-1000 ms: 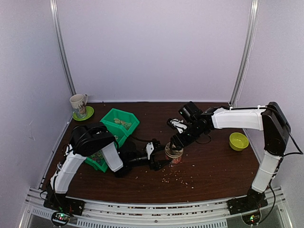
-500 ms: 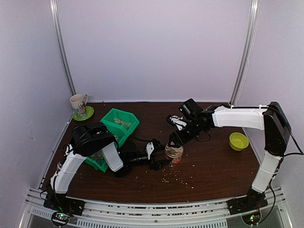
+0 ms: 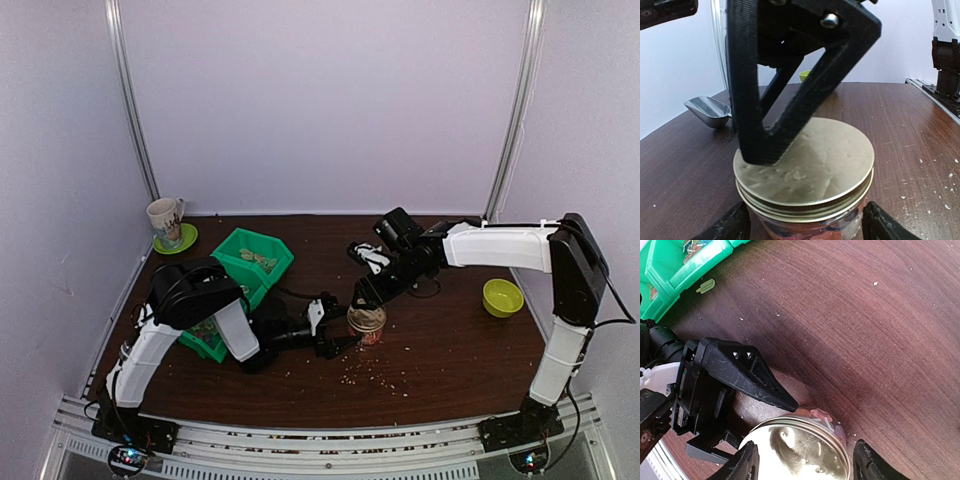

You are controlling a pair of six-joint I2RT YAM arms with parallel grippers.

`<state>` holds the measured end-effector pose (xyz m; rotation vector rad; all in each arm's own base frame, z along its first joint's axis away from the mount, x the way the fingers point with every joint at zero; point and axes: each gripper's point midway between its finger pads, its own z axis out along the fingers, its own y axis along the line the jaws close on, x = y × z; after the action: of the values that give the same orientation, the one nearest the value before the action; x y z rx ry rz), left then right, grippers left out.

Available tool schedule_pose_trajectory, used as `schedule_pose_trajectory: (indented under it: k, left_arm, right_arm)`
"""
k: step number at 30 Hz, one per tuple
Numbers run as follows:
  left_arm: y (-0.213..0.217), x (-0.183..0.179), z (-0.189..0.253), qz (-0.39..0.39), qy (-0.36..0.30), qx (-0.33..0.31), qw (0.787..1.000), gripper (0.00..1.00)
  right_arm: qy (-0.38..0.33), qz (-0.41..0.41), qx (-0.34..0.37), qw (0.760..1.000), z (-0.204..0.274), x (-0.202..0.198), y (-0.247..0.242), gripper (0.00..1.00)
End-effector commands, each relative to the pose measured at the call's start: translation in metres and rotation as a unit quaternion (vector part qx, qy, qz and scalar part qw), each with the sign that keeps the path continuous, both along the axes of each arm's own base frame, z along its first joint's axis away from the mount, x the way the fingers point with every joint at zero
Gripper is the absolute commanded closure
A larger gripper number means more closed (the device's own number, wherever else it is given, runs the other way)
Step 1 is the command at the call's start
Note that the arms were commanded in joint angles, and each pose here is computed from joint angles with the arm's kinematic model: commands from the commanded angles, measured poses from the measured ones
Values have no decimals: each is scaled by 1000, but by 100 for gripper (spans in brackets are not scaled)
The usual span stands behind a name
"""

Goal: Pack the candies
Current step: Screw the box lid onto the packing box.

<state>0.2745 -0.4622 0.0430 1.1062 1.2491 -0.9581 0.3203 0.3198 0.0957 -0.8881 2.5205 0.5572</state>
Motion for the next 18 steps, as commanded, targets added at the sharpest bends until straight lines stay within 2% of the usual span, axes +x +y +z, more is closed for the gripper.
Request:
schedule_pose_trajectory:
  k: [1,6,18]
  left_arm:
    - [16,-2,-74,9,49,97,994,22]
    - [16,-2,-74,10,49,97,994,22]
    - [16,-2,-75,11,49,98,994,22]
  right_arm:
    - [-1,5,8,1000,2,0,6,38]
    - [2,4,6,1000,0,-1,5,44]
    - [9,-1,-11,1000,-8,-7,-5,51]
